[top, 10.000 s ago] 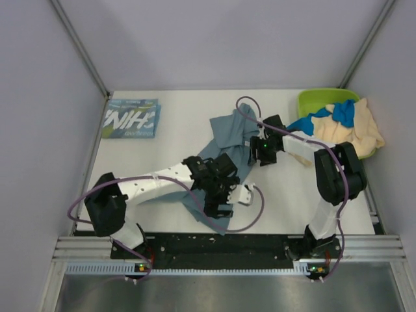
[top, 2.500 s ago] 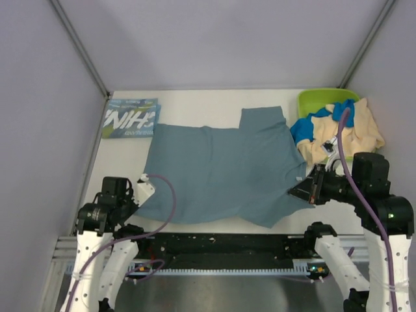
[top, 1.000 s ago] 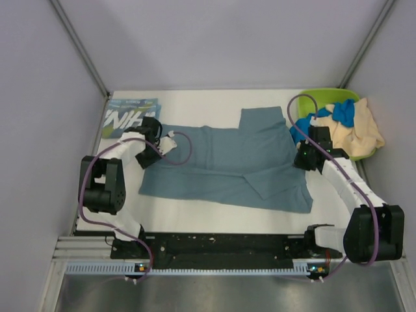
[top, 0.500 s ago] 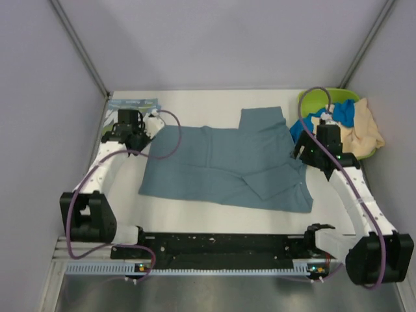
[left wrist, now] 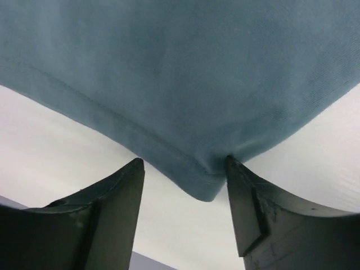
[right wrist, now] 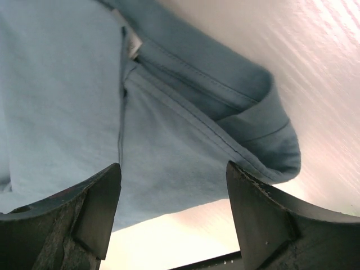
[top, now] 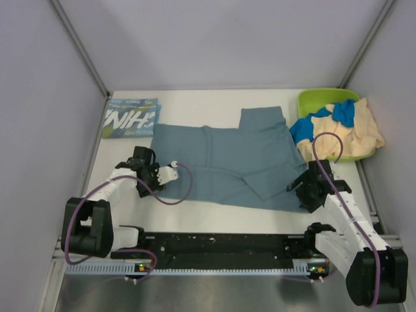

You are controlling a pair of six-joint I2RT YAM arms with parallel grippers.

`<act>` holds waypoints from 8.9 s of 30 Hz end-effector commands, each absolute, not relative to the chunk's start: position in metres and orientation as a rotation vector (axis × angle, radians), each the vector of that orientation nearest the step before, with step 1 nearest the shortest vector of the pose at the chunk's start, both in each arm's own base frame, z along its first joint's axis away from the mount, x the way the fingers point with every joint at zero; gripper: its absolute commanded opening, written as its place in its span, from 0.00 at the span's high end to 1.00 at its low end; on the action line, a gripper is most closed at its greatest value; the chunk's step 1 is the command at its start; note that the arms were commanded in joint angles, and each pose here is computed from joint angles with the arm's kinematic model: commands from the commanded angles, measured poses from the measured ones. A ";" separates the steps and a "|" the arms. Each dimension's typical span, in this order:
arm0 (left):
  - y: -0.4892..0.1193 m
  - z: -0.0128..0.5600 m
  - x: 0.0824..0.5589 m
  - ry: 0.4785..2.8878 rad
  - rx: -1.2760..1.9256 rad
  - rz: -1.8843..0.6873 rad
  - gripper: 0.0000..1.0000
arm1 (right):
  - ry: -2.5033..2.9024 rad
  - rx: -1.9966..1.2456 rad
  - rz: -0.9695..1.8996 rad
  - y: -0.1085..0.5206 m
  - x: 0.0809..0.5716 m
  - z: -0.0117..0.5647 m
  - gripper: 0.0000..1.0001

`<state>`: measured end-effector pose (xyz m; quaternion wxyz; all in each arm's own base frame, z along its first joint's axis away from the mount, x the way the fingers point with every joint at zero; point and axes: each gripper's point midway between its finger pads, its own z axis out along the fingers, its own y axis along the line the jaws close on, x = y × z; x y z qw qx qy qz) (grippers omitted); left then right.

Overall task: Fold and stack the t-shirts
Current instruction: Fold the flattened tshirt in 1/3 of the way, then grap the side of the flattened tshirt closest away from the robot with both arms, then fold the other side of the tshirt into a rectangle

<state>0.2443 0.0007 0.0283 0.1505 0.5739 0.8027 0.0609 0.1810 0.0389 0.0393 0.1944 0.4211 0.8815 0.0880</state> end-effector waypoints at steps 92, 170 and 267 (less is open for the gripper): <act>0.103 0.045 0.437 2.702 0.362 -0.154 0.46 | 2.522 -0.359 0.207 0.193 0.559 0.071 1.00; 0.105 0.058 0.280 2.644 1.075 0.056 0.85 | 2.989 -0.031 0.302 0.108 0.201 0.068 1.00; -0.413 0.039 0.289 2.116 1.600 -0.841 1.00 | 2.778 0.327 0.550 0.106 0.220 0.036 1.00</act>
